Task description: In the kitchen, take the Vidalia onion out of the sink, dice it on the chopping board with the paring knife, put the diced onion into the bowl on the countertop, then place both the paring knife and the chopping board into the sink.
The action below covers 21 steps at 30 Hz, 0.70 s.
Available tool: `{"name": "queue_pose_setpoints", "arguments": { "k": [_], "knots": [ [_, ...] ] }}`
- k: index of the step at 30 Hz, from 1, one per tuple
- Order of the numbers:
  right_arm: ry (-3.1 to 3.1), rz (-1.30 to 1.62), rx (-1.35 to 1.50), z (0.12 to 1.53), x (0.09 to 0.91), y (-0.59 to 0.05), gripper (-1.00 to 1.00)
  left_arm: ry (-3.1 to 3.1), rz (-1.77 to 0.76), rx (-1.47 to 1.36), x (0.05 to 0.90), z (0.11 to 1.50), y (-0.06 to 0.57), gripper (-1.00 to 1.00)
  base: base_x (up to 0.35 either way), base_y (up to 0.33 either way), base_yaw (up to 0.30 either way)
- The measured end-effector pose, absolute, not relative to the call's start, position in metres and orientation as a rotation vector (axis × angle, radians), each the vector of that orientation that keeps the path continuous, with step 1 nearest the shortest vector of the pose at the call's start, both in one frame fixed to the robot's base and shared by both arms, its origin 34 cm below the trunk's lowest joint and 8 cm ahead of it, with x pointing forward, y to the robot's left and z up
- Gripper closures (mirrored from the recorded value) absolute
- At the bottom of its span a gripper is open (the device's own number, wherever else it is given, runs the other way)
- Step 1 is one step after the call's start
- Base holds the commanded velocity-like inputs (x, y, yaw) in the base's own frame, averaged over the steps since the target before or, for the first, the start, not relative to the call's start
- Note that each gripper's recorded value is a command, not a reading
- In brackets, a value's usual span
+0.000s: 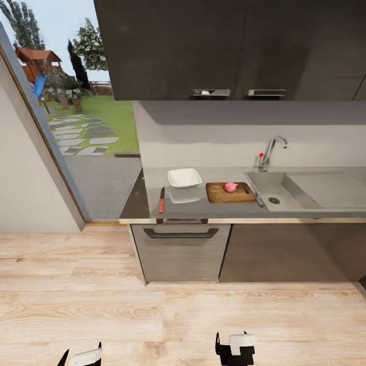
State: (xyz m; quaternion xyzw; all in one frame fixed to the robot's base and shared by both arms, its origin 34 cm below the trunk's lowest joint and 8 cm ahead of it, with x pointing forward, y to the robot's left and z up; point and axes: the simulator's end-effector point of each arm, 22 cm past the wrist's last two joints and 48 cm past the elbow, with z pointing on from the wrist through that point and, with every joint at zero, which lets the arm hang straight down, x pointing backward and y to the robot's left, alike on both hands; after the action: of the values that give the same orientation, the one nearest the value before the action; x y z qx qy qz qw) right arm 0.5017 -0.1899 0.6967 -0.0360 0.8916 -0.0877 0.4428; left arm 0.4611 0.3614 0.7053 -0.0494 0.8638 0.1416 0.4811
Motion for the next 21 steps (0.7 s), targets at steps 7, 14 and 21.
{"name": "queue_pose_setpoints", "arguments": {
  "k": [7, 14, 21],
  "knots": [
    [2.212, -0.218, -0.090, 0.691, 0.504, -0.190, -1.00, 2.106, 0.345, -0.120, 0.464, 0.699, 0.361, -1.00, 0.000, 0.000, 0.000],
    [2.212, -0.218, -0.090, 0.685, 0.506, -0.190, -1.00, 2.106, 0.345, -0.120, 0.466, 0.693, 0.361, -1.00, 0.000, 0.000, 0.000],
    [2.212, -0.218, -0.090, 0.678, 0.509, -0.190, -1.00, 2.106, 0.345, -0.121, 0.468, 0.686, 0.361, -1.00, 0.000, 0.000, 0.000]
  ]
}}
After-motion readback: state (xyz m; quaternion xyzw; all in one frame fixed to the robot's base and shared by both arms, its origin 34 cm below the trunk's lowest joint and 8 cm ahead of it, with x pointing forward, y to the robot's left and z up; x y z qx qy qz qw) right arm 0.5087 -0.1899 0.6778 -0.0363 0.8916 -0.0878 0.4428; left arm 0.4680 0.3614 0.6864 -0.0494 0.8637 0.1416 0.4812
